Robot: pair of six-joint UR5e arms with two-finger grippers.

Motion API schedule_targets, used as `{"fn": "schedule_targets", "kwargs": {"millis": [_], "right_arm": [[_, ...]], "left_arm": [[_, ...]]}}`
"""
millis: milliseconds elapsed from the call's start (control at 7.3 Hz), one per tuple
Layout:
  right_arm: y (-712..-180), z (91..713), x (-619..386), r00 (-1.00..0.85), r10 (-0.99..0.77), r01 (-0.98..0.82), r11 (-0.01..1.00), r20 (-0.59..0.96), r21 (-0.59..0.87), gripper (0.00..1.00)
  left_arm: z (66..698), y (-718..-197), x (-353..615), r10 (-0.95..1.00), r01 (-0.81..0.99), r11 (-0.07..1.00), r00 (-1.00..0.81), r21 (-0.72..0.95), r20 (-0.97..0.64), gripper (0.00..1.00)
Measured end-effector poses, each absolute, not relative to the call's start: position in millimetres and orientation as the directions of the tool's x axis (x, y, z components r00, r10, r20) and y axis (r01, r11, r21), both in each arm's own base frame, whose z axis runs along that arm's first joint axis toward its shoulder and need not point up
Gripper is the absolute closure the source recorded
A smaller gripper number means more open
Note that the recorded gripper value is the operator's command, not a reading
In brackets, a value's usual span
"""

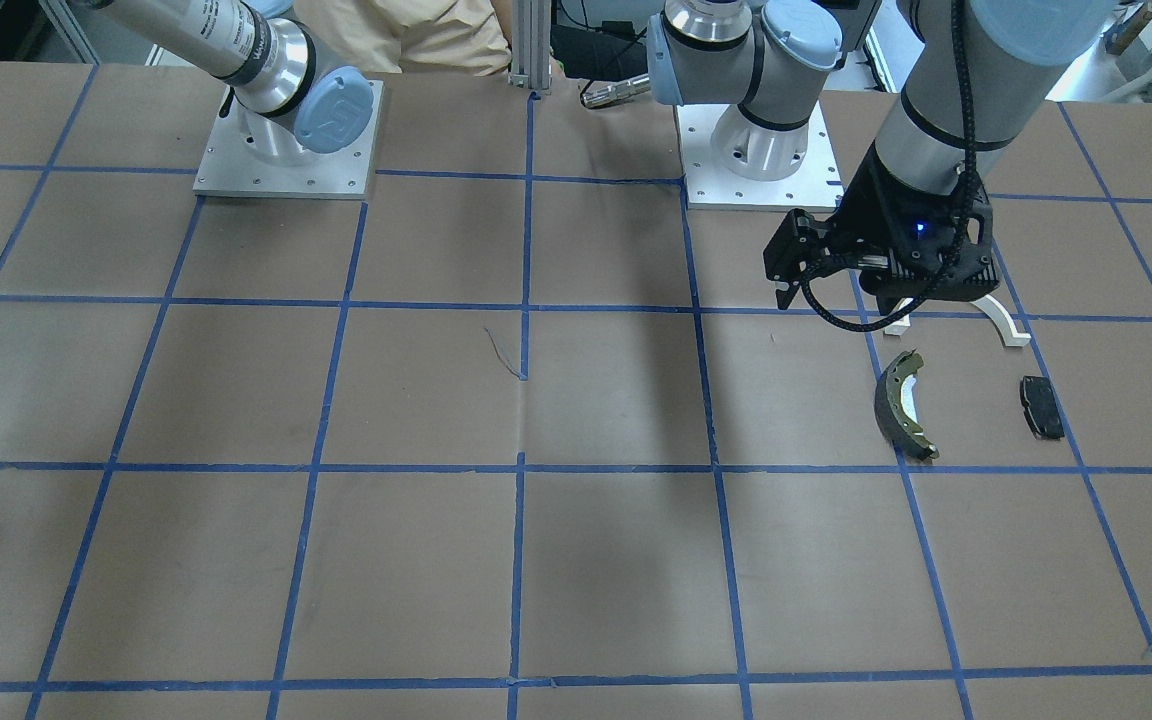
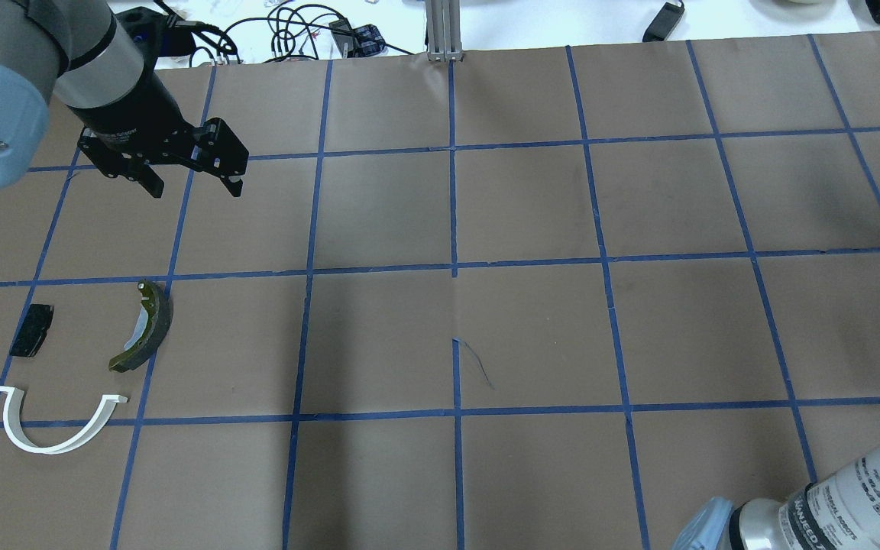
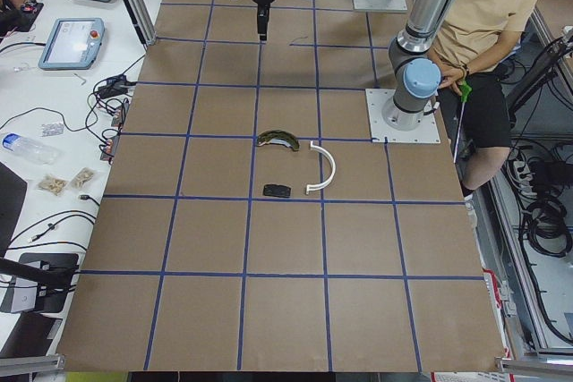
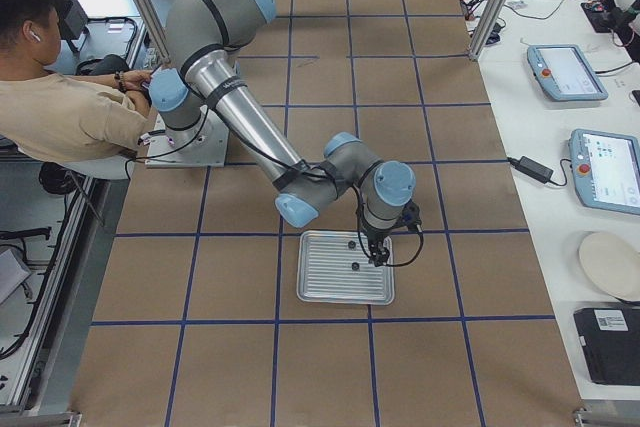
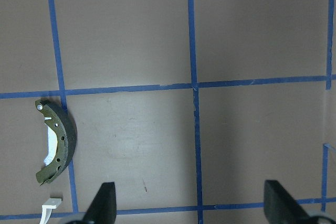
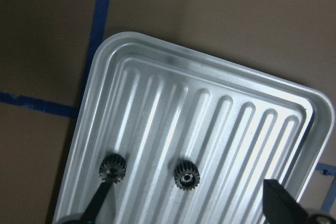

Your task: Place bearing gear from tray to pile

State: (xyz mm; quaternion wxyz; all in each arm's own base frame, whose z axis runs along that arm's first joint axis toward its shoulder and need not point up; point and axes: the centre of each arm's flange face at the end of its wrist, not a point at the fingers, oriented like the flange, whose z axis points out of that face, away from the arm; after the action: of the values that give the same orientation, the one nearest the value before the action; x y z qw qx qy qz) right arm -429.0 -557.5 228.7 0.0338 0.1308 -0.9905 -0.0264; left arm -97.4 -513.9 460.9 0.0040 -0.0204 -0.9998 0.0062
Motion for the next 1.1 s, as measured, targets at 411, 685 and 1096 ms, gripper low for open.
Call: {"fn": "schedule_targets", "kwargs": {"millis": [411, 685, 1096], "right_arm": [[-547, 201, -443, -0.969, -0.241, -0.237, 0.969, 0.058, 0.065, 0.06], [-535, 186, -441, -0.972, -0.231, -0.228, 0.971, 0.033, 0.077, 0.19], [-528, 186, -447, -0.971, -0.234, -0.225, 0.966, 0.056, 0.127, 0.24]], "left_arm": [[458, -514, -98, 0.041, 0.041, 0.999, -0.999, -0.009, 0.01, 0.0], [458, -514, -98, 0.042, 0.042, 0.999, -0.999, -0.009, 0.009, 0.0], [458, -515, -97, 0.041, 0.041, 0.999, -0.999, -0.009, 0.007, 0.0]]}}
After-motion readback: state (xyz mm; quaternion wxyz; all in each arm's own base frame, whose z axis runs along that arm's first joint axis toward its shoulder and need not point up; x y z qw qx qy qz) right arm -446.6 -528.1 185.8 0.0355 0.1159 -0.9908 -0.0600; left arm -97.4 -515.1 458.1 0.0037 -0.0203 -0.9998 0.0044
